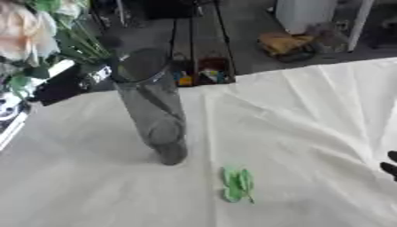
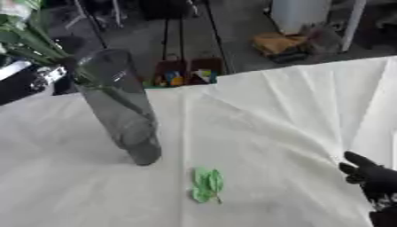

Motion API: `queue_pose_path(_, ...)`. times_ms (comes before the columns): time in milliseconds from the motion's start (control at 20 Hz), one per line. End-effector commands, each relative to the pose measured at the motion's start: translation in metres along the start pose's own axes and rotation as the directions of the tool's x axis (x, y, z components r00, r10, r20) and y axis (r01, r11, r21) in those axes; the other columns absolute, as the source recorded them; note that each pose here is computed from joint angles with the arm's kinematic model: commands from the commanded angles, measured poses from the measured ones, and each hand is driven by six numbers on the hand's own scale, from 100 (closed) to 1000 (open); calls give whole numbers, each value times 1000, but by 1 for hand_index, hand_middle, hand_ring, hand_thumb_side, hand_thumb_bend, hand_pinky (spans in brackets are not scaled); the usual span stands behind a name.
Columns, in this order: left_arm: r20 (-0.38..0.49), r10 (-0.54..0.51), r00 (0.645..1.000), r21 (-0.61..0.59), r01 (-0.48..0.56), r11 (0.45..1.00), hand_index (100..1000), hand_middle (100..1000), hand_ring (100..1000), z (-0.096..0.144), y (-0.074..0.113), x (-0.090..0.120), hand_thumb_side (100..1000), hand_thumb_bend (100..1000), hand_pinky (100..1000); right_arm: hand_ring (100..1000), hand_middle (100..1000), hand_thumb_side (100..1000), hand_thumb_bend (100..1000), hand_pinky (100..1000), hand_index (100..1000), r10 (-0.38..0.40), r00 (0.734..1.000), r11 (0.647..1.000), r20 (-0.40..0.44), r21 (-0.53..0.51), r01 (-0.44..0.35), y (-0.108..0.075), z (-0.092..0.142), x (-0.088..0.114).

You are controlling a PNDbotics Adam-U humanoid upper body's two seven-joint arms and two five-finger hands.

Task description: Arrange flowers into the vase.

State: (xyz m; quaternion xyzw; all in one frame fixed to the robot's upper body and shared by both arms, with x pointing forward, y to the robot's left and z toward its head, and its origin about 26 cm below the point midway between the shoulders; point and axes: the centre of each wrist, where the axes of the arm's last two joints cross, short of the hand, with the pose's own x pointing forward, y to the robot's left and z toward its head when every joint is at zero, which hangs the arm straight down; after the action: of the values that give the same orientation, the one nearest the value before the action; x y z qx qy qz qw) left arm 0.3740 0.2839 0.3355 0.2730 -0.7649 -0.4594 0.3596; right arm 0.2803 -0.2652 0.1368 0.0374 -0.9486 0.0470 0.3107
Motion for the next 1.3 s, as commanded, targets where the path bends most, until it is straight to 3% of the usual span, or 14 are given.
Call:
queue_pose_path(50,25,2,1000,98,-4,995,1000,984,963,1,19,6,1000,100,834,857,530,1000,100,829,693,7,1000,1000,18,3,-7,-2,-4,5)
queue_pose_path(500,41,27,999,119,-31,992,1000,989,971,-2,18,8,1000,102,852,857,525,1000,100,831,693,6,1000,1000,13,0,-6,-2,-4,5)
queue_pose_path(600,43,26,999,107,-31,994,1000,993,975,-1,17,7,1000,141,859,858,524,1000,100,831,693,7,1000,1000,12,-1,-7,-2,-4,5)
queue_pose_path(750,61,26,998,70,-31,997,1000,1000,988,0,15,6,1000,311,882,858,523,1000,100,831,693,9,1000,1000,10,-2,-9,-2,-4,5)
queue_pose_path(850,74,33,997,57,-37,998,1000,1000,990,0,16,4,1000,371,888,858,522,1000,100,832,694,9,1000,1000,9,-3,-9,-2,-4,5)
queue_pose_path(1300,101,56,993,53,-62,997,1000,1000,994,0,16,3,1000,500,900,860,519,1000,100,835,693,11,1000,1000,0,-6,-11,-1,-4,5)
